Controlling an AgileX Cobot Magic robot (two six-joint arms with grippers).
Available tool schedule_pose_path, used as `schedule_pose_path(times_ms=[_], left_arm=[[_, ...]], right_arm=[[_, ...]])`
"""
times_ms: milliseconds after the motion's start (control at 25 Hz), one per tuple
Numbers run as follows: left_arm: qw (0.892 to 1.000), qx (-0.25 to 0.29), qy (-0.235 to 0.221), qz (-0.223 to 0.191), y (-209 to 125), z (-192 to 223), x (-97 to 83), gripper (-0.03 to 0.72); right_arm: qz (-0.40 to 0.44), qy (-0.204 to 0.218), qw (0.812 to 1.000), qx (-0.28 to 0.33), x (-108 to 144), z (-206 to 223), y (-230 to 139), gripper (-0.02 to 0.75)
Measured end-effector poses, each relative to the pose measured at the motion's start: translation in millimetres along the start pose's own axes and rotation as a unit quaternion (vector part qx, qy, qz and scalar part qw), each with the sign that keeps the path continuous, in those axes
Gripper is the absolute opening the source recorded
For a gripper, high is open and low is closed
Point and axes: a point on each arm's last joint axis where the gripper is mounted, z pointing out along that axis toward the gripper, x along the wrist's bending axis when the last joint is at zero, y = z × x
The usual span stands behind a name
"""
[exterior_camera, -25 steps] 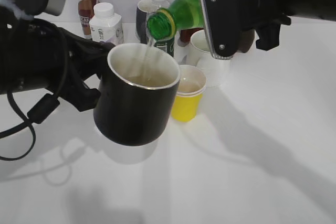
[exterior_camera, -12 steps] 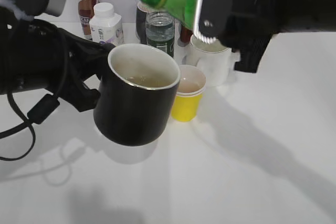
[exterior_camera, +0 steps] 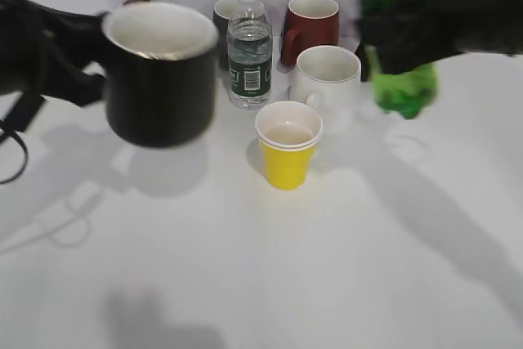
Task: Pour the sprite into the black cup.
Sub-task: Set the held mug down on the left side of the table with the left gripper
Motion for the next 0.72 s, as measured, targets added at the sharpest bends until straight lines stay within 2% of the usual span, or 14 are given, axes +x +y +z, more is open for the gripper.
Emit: schedule_pose_path(times_ms=[160,280,440,600,720], left_arm=[[0.997,-0.027,0.057,-0.047,-14,-6,28.7,0.050],[0.992,-0.040,0.092,-0.073,-28,-5,47.2,0.050],[0.987,-0.037,0.125,-0.100,-52,9,69.7,0.050],[0.983,-0.055,0.133,-0.114,-77,28,83.4,0.050],[0.985,-0.063,0.133,-0.094,-97,41,86.2,0.050]], right_arm=[[0.101,-0.067,0.993,-0.002,-30,-11,-34,0.430],[0.153,-0.097,0.983,-0.016,-37,-18,-57,0.430],[0.188,-0.107,0.975,-0.046,-32,-21,-75,0.430],[0.195,-0.109,0.973,-0.054,-29,-24,-82,0.430],[0.195,-0.110,0.973,-0.055,-29,-24,-84,0.430]])
